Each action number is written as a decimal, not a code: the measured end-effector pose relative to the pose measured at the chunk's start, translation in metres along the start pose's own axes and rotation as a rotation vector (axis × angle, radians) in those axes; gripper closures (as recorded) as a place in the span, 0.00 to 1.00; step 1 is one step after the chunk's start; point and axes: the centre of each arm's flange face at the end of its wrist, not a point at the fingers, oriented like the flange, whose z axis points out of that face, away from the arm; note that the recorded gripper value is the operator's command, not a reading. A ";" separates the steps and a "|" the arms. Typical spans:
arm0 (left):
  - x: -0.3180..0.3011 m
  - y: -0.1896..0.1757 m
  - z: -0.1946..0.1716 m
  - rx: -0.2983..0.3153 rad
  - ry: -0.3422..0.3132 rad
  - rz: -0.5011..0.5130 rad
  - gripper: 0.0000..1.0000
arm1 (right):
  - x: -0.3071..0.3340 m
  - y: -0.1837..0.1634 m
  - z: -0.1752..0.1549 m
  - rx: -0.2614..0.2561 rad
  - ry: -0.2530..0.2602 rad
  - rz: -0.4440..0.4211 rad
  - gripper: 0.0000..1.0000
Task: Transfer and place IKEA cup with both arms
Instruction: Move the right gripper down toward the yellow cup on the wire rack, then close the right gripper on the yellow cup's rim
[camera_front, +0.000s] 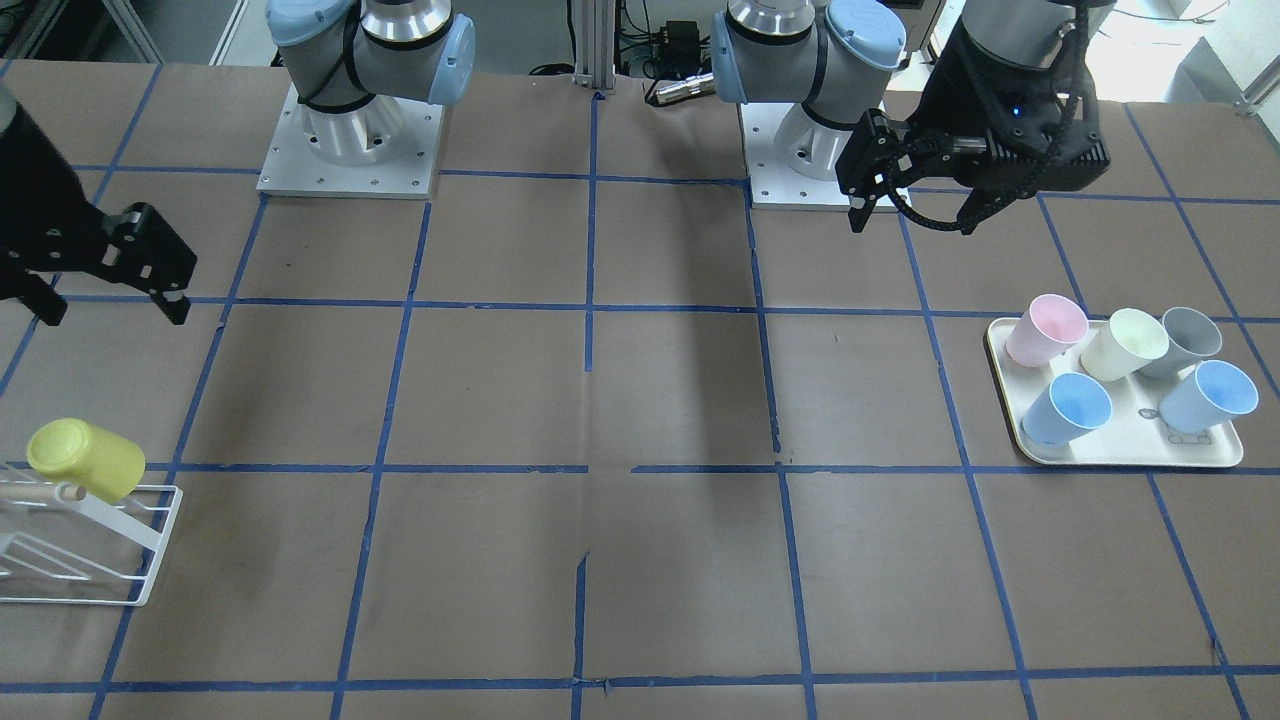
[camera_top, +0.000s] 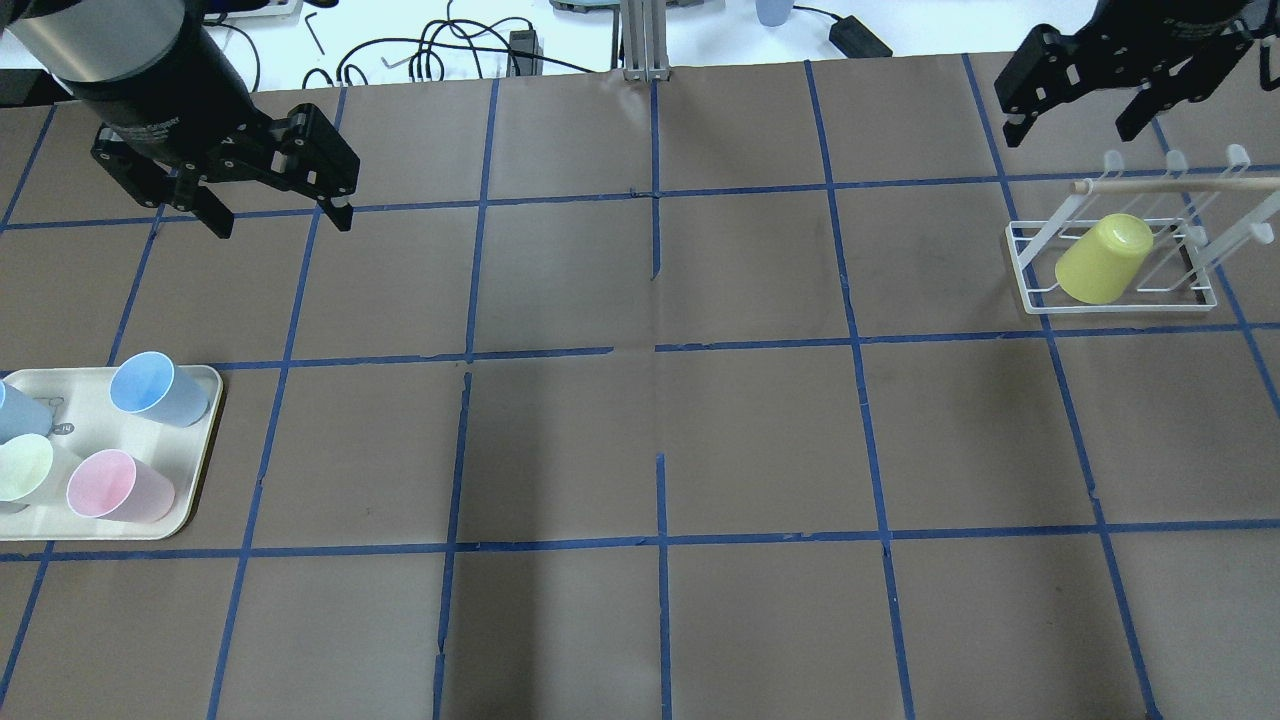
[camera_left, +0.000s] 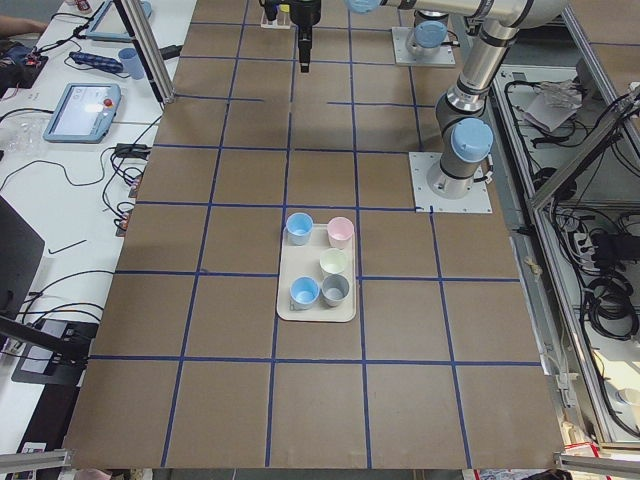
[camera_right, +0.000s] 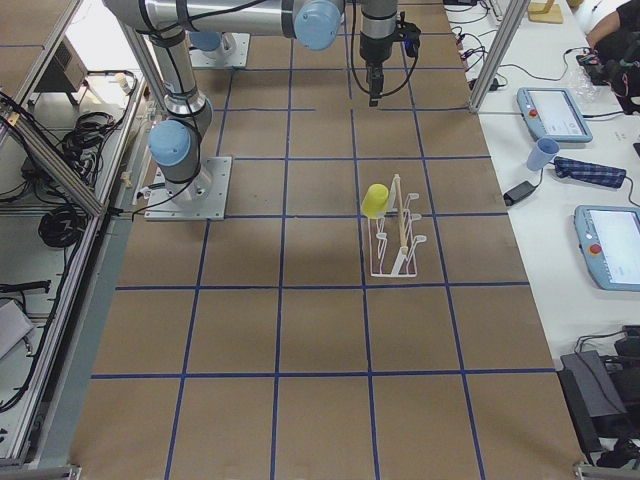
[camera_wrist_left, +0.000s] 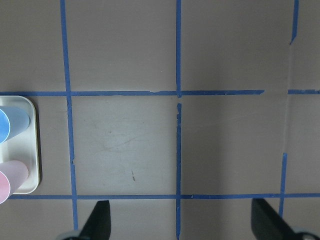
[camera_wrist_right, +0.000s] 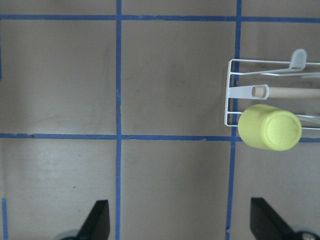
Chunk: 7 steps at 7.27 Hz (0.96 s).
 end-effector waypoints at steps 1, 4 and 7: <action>0.000 -0.001 0.001 -0.001 0.000 0.001 0.00 | 0.034 -0.003 0.015 0.002 0.003 -0.026 0.00; 0.000 0.001 0.002 -0.001 -0.001 0.000 0.00 | 0.111 -0.018 0.080 -0.033 -0.006 -0.028 0.00; 0.000 0.002 0.003 -0.003 0.000 0.000 0.00 | 0.128 -0.029 0.129 -0.077 0.001 -0.026 0.00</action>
